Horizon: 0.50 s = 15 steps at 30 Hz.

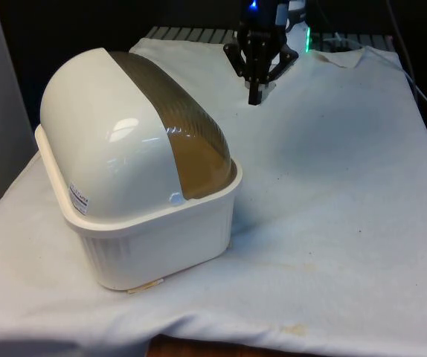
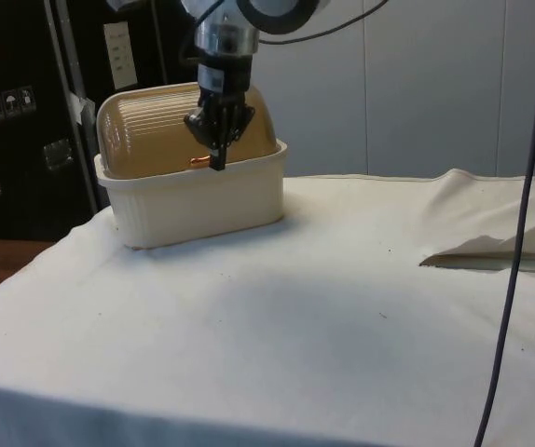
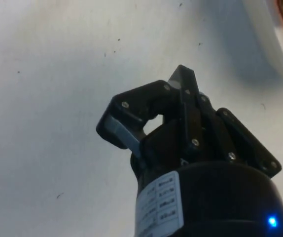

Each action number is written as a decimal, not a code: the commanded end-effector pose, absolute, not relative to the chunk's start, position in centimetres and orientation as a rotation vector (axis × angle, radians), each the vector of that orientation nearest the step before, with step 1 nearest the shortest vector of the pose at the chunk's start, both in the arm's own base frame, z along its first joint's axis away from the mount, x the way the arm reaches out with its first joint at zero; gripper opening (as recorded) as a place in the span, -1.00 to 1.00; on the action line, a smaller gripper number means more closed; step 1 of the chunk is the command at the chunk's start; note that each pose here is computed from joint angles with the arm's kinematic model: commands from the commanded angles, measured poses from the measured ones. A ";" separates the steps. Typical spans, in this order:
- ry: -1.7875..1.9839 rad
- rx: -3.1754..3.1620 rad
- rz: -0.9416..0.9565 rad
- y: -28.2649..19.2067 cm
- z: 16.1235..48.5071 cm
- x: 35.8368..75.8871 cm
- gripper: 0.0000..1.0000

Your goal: Open the lid, then close it.

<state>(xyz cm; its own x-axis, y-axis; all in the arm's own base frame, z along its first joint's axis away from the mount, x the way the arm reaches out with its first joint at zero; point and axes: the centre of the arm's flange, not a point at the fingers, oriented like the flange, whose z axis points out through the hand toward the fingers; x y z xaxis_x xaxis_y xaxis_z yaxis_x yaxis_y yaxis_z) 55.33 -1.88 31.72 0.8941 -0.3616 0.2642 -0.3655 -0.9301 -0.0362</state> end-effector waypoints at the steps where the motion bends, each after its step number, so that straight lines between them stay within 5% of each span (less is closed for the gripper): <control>1: -0.588 3.040 0.424 -1.9 31.7 55.4 -1.00; 15: -0.658 2.958 0.509 -2.4 31.1 55.6 -1.00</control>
<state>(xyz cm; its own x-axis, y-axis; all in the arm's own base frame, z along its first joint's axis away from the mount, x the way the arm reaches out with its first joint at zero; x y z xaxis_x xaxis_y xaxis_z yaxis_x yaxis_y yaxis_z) 55.52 -1.97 31.19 0.8626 -0.3974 0.3131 -0.4152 -0.9097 -0.0105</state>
